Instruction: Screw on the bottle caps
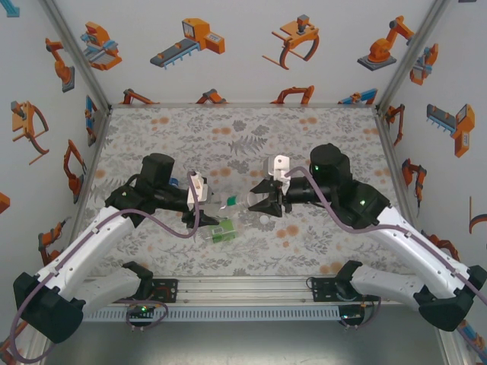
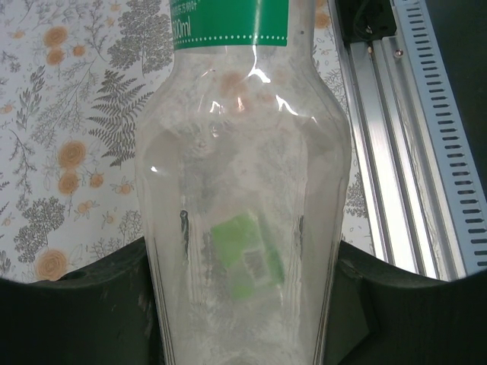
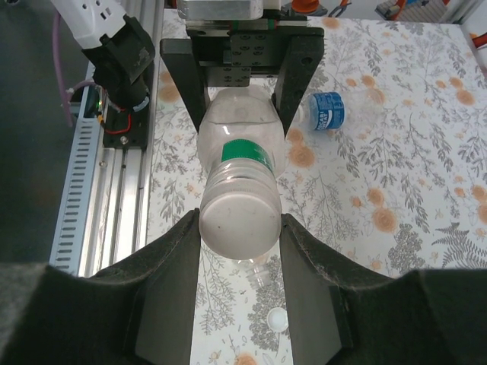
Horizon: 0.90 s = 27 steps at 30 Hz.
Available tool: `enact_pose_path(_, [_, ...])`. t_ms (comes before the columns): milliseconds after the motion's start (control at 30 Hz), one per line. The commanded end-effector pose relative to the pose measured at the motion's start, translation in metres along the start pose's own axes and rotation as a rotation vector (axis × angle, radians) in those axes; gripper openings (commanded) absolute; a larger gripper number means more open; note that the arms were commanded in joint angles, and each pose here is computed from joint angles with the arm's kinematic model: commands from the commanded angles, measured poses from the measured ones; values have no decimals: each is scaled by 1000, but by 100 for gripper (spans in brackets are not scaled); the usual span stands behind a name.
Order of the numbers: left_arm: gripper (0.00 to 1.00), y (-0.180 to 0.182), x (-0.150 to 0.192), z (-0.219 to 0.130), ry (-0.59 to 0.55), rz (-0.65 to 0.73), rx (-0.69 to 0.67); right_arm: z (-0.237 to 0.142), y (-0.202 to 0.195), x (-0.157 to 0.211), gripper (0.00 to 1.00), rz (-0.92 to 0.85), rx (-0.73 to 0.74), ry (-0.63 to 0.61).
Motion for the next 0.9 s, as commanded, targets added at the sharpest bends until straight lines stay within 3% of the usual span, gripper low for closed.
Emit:
enact_pose_path(0, [0,1,-19,-3,-124,76,18,3,0,11,0,46,10,15])
enact_pose_path(567, [0,4,-21,-2,-126,75,17,25,-11,16,0,165,-60,61])
enact_pose_path(700, [0,4,-19,-2,-114,75,-9,25,-16,23,0,289,18,65])
enact_pose_path(867, [0,5,-14,-1,-94,72,-42,26,-27,31,0,594,155,17])
Point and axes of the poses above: each hand's point on the last joint's axis, 136 mm out from that joint toward the fingers, its own z axis out along the fingers, its own y axis along the line the jaws close on, x = y × z, the point moved 9 cm from there along -z, back along the fingers, and after that the axes turned 12 degrees about z, right-handed, at the moved point
